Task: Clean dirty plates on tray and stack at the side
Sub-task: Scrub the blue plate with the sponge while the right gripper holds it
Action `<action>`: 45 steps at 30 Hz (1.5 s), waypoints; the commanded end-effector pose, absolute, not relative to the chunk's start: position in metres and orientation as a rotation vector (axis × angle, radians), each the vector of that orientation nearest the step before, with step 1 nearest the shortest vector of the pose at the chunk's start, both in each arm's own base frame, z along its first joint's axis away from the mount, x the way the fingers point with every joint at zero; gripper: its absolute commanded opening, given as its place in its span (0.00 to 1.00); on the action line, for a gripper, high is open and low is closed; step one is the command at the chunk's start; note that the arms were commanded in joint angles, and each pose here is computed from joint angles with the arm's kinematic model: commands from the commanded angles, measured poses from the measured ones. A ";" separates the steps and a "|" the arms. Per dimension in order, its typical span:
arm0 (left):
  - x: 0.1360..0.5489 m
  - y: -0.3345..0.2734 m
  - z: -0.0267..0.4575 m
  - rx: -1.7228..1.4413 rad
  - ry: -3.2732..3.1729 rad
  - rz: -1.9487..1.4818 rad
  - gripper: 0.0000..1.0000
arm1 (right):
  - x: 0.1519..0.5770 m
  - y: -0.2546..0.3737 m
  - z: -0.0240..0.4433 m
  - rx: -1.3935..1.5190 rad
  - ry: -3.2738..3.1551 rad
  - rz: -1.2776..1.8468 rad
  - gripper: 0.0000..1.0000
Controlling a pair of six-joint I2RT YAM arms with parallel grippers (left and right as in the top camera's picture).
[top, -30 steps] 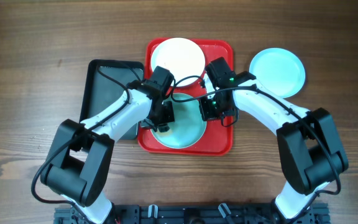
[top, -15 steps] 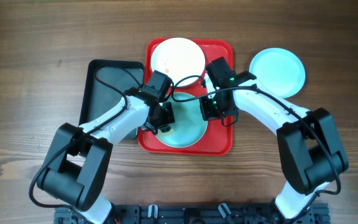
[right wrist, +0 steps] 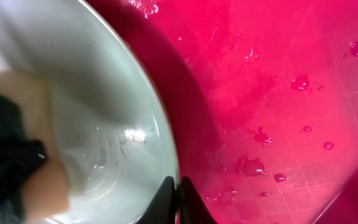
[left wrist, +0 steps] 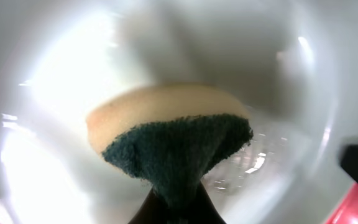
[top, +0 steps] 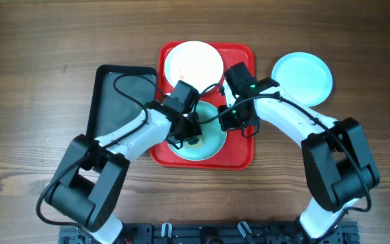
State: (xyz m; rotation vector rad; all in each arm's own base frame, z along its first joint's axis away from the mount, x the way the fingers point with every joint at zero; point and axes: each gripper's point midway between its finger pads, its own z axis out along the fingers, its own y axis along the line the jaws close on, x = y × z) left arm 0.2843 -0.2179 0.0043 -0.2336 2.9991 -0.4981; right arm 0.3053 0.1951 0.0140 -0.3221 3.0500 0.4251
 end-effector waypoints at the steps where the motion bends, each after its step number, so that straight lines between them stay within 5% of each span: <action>1: 0.259 -0.234 -0.013 -0.225 3.074 -0.526 0.04 | 0.301 0.205 0.017 -0.342 3.046 0.495 0.04; 10: 0.268 -0.243 0.001 -0.241 3.026 -0.621 0.04 | 0.301 0.205 0.017 -0.343 3.046 0.494 0.04; 23: 0.332 -0.161 0.142 -0.316 2.564 -0.683 0.04 | 0.302 0.205 0.018 -0.343 3.041 0.496 0.04; 39: 0.300 -0.164 0.002 -0.306 2.970 -0.403 0.04 | 0.304 0.207 0.018 -0.344 3.031 0.499 0.04; 45: 0.292 -0.196 -0.002 -0.240 3.005 -0.605 0.04 | 0.304 0.207 0.018 -0.344 3.030 0.500 0.04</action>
